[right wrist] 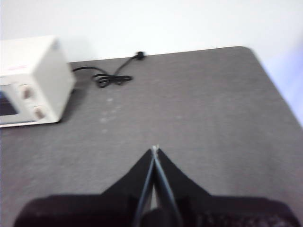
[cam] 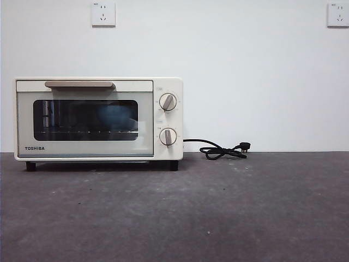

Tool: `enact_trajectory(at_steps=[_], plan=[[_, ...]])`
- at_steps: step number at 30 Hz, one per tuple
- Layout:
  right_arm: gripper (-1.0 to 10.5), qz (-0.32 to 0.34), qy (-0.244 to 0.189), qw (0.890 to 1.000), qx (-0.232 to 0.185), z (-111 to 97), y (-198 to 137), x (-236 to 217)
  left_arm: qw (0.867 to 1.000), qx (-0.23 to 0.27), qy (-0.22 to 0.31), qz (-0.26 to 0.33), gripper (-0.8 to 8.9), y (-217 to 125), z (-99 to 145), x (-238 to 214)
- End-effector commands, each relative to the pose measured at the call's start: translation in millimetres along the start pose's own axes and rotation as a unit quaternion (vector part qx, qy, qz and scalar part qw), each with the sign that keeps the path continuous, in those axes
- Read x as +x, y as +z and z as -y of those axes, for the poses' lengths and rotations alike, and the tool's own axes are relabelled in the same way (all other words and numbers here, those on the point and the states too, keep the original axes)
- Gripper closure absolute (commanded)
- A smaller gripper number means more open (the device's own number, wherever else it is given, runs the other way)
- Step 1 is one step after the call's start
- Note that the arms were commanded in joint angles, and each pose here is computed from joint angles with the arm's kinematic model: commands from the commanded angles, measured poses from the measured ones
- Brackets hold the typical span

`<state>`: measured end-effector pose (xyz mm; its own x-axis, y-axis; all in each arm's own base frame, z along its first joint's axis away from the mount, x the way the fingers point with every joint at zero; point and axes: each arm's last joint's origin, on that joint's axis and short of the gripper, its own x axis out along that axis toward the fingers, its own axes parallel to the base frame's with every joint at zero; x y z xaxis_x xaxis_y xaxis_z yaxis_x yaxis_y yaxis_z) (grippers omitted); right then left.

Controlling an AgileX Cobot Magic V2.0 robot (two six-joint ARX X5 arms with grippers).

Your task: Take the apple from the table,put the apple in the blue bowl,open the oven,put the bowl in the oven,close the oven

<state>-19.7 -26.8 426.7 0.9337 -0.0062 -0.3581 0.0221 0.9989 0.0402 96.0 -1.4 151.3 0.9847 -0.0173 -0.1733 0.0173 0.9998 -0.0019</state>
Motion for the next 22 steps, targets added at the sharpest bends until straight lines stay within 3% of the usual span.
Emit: enact_trajectory(at_steps=[1,5,11,14,18,22], plan=[[9.5,-0.012,-0.036,0.999,-0.009,-1.4,-4.4,-0.4,1.000,-0.003,-0.001,0.001,8.17,-2.2,-0.1,1.1],[9.5,0.032,-0.059,0.998,0.005,-9.0,-0.6,8.5,1.000,-0.003,-0.001,0.001,8.17,-2.2,-0.1,1.1],[9.5,0.133,0.052,0.988,-0.060,-30.1,-2.4,52.7,1.000,-0.003,-0.001,0.001,8.17,-2.2,-0.1,1.1],[9.5,0.153,0.080,0.983,-0.065,-34.1,-15.2,88.4,1.000,-0.003,0.000,0.001,8.17,-2.2,-0.1,1.1],[9.5,0.154,0.074,0.983,-0.060,-29.8,-44.7,134.0,1.000,-0.003,-0.001,0.001,8.17,-2.2,-0.1,1.1],[9.5,0.156,0.043,0.985,-0.053,-21.7,-85.1,167.0,1.000,-0.003,-0.001,0.000,8.17,-2.3,-0.1,1.1]])
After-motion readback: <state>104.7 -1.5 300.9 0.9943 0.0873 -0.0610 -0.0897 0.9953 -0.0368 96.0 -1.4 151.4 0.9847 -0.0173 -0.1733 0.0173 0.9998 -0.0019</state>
